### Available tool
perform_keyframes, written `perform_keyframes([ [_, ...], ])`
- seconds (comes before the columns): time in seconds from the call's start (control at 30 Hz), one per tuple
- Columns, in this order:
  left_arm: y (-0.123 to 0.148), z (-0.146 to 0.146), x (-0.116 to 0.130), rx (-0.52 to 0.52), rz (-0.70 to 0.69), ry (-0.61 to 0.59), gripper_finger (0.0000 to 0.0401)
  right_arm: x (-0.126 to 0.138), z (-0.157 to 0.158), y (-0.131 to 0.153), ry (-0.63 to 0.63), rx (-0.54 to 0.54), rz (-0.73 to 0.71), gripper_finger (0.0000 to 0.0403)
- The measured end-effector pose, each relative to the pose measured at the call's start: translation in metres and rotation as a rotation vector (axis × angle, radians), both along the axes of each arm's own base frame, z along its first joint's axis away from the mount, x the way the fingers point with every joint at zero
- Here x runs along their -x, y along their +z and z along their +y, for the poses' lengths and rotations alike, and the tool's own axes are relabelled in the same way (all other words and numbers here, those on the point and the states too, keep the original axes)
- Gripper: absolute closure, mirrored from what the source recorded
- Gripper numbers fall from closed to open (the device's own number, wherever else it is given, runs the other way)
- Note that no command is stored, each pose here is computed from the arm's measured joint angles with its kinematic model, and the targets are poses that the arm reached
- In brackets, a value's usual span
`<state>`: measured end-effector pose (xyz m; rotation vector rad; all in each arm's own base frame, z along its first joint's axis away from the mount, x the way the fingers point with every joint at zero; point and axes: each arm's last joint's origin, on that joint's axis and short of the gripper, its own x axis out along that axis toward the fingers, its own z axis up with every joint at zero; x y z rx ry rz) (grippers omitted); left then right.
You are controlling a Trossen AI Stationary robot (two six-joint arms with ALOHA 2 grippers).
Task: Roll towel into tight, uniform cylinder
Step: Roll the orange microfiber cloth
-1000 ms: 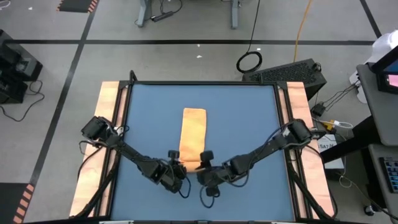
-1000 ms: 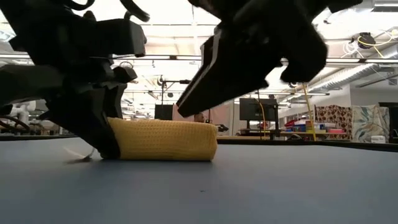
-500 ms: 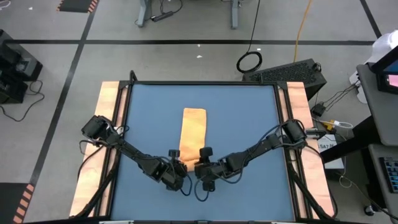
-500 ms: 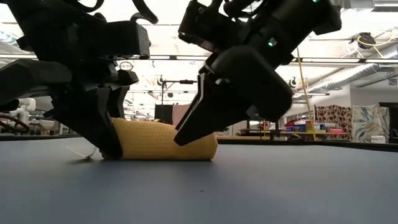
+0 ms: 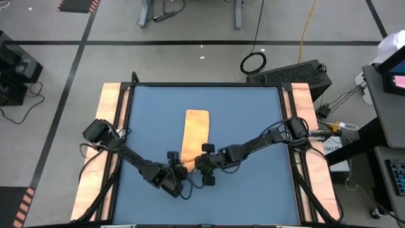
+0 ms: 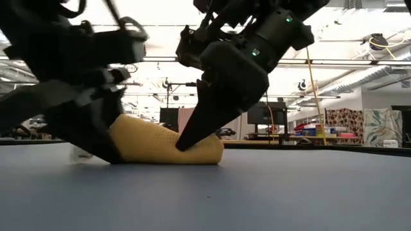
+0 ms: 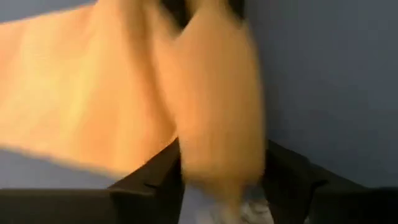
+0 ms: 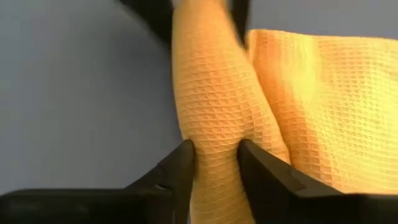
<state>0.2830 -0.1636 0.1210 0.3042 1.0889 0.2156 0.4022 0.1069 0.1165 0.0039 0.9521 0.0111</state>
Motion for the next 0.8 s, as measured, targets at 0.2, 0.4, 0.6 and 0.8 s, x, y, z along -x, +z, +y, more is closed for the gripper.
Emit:
perform_keyframes([
  [0.2,0.031,-0.013,0.017,-0.134,-0.108,-0.033,0.0176,-0.003,-0.012,0.001,-0.036,-0.131,0.027,0.0328],
  [0.4,0.02,-0.029,0.021,-0.225,-0.173,-0.114,0.0171,-0.006,-0.032,0.001,-0.04,-0.303,0.071,0.0353],
  [0.6,-0.004,-0.033,0.016,-0.281,-0.148,-0.182,0.0171,-0.008,-0.043,0.0,-0.058,-0.392,0.086,0.0355],
  [0.8,-0.011,-0.033,0.013,-0.279,-0.127,-0.189,0.0171,-0.008,-0.043,0.0,-0.076,-0.399,0.089,0.0355],
])
